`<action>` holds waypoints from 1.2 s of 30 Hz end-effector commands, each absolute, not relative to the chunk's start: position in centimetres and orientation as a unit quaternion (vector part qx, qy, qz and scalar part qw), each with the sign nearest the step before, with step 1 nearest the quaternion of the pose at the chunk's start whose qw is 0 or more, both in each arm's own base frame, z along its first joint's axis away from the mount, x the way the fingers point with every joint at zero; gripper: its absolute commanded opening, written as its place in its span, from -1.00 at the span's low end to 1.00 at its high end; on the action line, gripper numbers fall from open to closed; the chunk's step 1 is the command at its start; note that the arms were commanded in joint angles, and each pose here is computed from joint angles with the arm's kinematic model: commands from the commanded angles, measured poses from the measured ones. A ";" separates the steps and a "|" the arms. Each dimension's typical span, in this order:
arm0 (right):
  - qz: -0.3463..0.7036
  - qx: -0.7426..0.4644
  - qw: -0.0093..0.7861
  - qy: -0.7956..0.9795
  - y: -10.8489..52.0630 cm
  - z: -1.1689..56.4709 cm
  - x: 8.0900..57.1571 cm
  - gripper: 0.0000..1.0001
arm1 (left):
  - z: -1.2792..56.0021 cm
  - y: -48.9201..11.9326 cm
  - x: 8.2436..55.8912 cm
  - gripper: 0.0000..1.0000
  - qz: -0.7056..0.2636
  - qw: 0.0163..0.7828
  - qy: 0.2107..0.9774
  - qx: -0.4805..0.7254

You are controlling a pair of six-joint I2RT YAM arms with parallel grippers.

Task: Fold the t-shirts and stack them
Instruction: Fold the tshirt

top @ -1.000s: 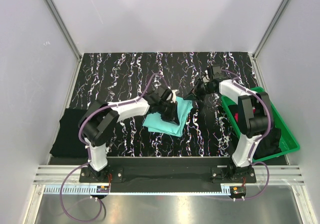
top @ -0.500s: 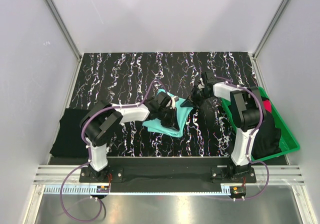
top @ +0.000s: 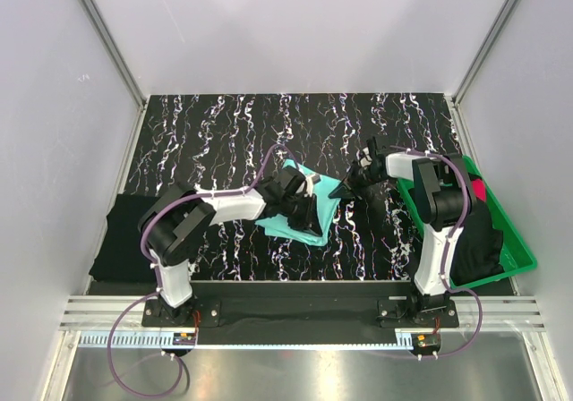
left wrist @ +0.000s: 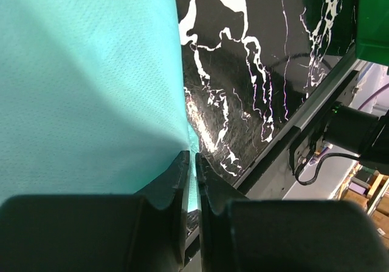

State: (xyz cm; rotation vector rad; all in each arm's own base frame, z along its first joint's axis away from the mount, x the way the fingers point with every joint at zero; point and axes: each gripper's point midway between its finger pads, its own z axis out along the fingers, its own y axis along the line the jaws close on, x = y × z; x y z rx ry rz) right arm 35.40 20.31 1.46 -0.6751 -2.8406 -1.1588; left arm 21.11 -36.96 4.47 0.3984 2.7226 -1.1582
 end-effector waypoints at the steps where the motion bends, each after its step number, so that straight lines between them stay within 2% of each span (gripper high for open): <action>1: -0.365 -0.201 -0.019 -0.909 19.9 0.6 36.7 -0.97 | 5.1 -37.6 20.7 -0.75 -0.414 0.086 0.894 0.147; 9: -0.367 -0.209 -0.018 -0.906 19.7 0.0 37.7 -0.96 | 2.0 -37.6 19.1 -0.78 -0.399 0.065 0.902 0.154; 14: -0.383 -0.211 -0.029 -0.899 19.4 1.3 38.9 -0.96 | 3.6 -36.8 18.1 -0.75 -0.397 0.070 0.899 0.168; 16: -0.391 -0.206 -0.037 -0.896 19.6 2.5 39.1 -0.95 | 5.0 -36.1 18.2 -0.64 -0.388 0.083 0.901 0.174; 18: -0.402 -0.200 -0.044 -0.892 19.8 3.8 39.1 -0.95 | 7.7 -35.3 19.5 -0.54 -0.393 0.121 0.894 0.178; 21: -0.412 -0.192 -0.053 -0.889 19.9 5.4 38.8 -0.93 | 9.7 -33.2 21.8 -0.49 -0.396 0.147 0.893 0.152; 28: -0.417 -0.189 -0.075 -0.886 19.7 8.1 38.0 -0.86 | 8.8 -29.0 28.2 -0.51 -0.388 0.169 0.900 0.104; 32: -0.370 -0.193 -0.082 -0.905 18.3 7.9 36.7 -0.85 | 9.2 -25.1 33.2 -0.51 -0.373 0.202 0.905 0.046; 34: -0.339 -0.185 -0.095 -0.918 17.2 7.6 36.2 -0.83 | 8.7 -22.9 34.4 -0.39 -0.350 0.204 0.914 0.015; 36: -0.298 -0.191 -0.099 -0.930 15.9 6.5 35.5 -0.83 | 8.1 -21.4 35.2 -0.36 -0.327 0.207 0.922 -0.006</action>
